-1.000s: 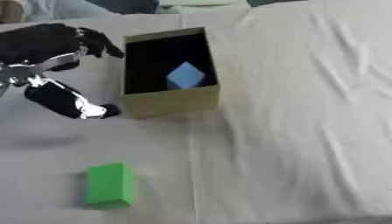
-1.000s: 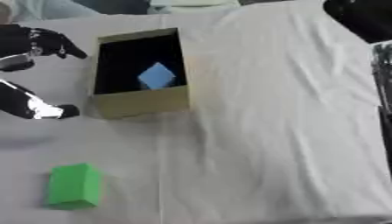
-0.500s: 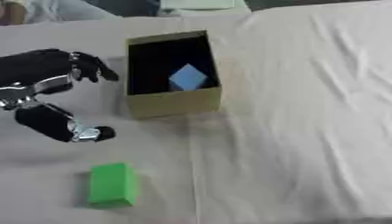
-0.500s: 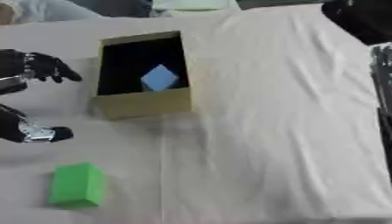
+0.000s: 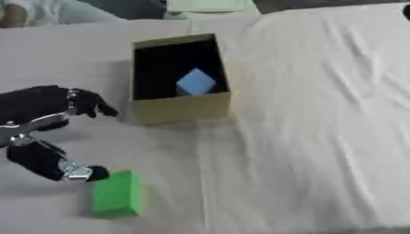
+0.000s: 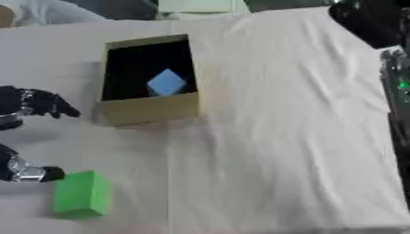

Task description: Pick up objects on the table and place them in the box.

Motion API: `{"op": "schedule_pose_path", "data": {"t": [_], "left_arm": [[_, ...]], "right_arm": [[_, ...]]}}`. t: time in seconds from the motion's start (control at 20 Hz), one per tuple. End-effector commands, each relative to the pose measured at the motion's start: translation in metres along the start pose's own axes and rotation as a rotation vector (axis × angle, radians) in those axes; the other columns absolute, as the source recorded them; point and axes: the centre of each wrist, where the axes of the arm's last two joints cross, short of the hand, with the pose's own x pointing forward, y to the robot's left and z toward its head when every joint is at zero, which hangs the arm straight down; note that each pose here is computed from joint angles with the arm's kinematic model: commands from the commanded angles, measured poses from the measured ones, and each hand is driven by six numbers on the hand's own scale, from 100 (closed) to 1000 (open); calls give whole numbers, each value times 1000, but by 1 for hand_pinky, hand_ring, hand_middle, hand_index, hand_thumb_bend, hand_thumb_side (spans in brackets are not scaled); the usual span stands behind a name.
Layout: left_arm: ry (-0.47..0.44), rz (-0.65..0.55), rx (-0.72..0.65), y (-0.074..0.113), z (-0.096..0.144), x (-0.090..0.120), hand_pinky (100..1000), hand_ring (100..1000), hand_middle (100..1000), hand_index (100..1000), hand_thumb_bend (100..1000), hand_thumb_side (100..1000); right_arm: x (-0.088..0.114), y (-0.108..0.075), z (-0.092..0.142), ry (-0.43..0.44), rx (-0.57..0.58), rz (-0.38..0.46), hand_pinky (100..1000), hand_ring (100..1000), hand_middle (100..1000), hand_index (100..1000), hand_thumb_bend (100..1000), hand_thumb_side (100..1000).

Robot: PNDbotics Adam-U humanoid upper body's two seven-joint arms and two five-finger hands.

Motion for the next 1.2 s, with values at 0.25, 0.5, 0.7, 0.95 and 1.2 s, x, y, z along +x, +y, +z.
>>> {"op": "schedule_pose_path", "data": {"t": [0.25, 0.5, 0.7, 0.95, 1.2], "left_arm": [[-72, -20, 37, -7, 8, 0, 647, 696, 739, 886, 642, 661], [-87, -55, 57, -20, 10, 0, 649, 694, 735, 886, 634, 659], [-100, -63, 63, -31, 8, 4, 644, 688, 728, 888, 656, 669], [-93, -92, 90, -36, 3, 8, 655, 698, 730, 892, 666, 666], [-30, -127, 103, -37, -2, 12, 669, 710, 727, 882, 701, 610]], "right_arm": [[2, -9, -1, -11, -6, 31, 826, 731, 523, 821, 100, 721], [1, -8, 1, -2, -5, 29, 826, 731, 523, 821, 100, 717], [1, -7, 2, 2, -5, 25, 826, 731, 523, 821, 100, 718], [0, -6, 3, 8, -10, 22, 825, 730, 523, 821, 100, 717], [0, -7, 3, 6, -9, 25, 825, 731, 523, 821, 100, 718]]}}
